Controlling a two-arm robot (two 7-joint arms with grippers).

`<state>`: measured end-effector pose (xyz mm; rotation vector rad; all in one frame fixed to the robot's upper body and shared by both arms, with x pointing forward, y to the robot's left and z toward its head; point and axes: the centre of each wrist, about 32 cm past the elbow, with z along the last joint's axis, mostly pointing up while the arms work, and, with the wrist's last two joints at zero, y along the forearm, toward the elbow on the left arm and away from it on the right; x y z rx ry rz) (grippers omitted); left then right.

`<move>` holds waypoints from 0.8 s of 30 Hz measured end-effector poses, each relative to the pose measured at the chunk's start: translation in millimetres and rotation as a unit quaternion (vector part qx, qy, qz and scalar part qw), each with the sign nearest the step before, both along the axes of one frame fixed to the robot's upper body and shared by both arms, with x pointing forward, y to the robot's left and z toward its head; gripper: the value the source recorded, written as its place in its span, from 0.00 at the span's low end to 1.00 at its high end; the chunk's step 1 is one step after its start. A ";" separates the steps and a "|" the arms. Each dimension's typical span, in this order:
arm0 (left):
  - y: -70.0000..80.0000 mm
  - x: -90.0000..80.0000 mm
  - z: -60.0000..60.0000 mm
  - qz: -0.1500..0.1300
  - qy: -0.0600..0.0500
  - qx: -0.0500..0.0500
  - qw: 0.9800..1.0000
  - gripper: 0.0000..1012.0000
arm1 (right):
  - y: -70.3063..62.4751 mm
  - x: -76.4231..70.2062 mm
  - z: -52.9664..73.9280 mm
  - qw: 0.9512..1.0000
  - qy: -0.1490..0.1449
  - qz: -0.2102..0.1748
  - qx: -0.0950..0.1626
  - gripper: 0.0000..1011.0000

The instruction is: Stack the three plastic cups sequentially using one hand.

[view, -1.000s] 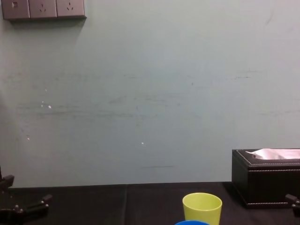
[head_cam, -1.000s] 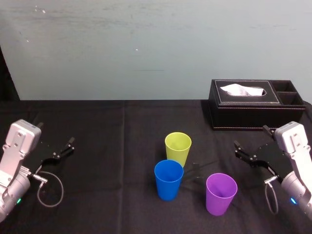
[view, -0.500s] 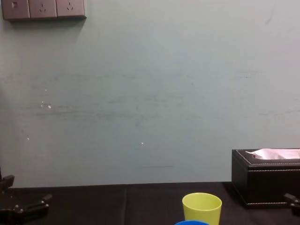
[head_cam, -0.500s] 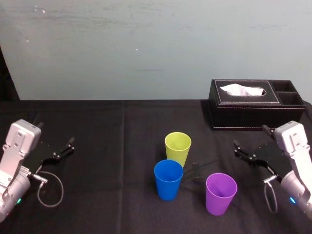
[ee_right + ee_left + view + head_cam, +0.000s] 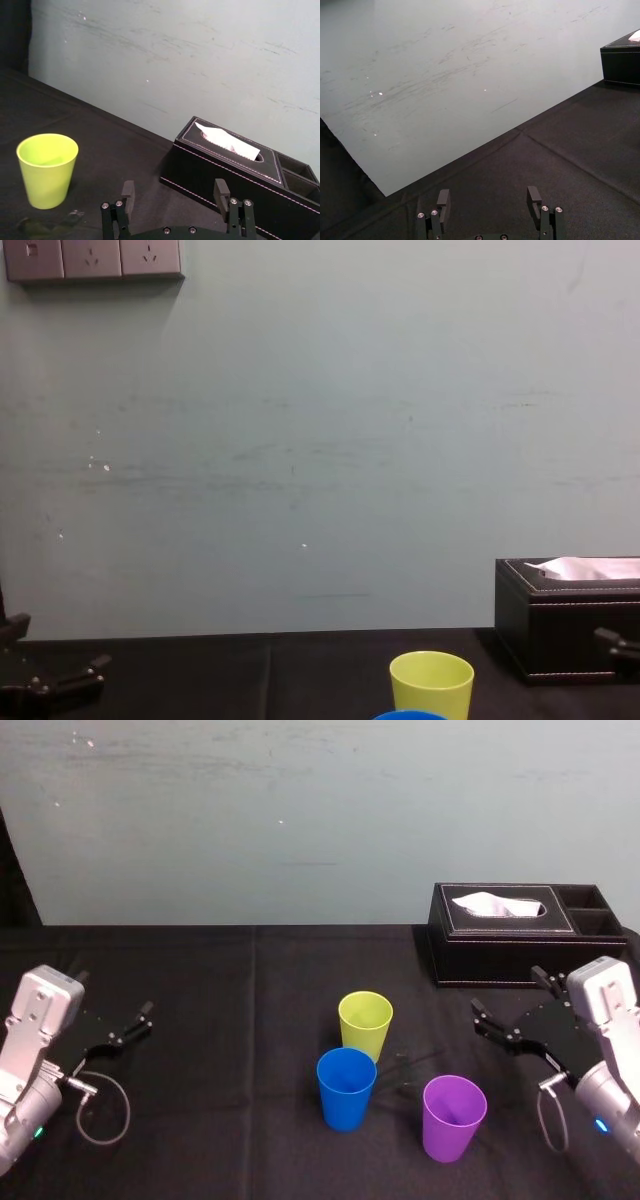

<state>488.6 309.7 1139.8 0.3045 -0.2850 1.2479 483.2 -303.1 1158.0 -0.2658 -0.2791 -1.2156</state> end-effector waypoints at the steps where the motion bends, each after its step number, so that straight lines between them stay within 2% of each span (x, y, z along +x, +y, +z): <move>1: 0.0 0.0 0.0 0.000 0.000 0.000 1.000 0.99 | -0.4 -1.3 1.5 1.000 0.001 0.001 0.001 0.99; 4: 0.0 0.0 0.0 0.000 0.000 0.000 1.000 0.99 | -6.3 -10.8 8.6 1.000 0.008 0.003 0.008 0.99; 11: 0.0 0.0 0.0 0.000 0.000 0.000 1.000 0.99 | -23.9 -32.4 15.7 0.999 0.031 0.005 0.021 0.99; 18: 0.0 0.0 0.0 0.000 0.000 0.000 1.000 0.99 | -45.8 -62.4 17.7 0.995 0.089 0.021 0.035 0.99; 24: 0.0 0.0 0.0 0.000 0.000 0.000 1.000 0.99 | -54.3 -80.0 15.2 0.991 0.122 0.031 0.038 0.99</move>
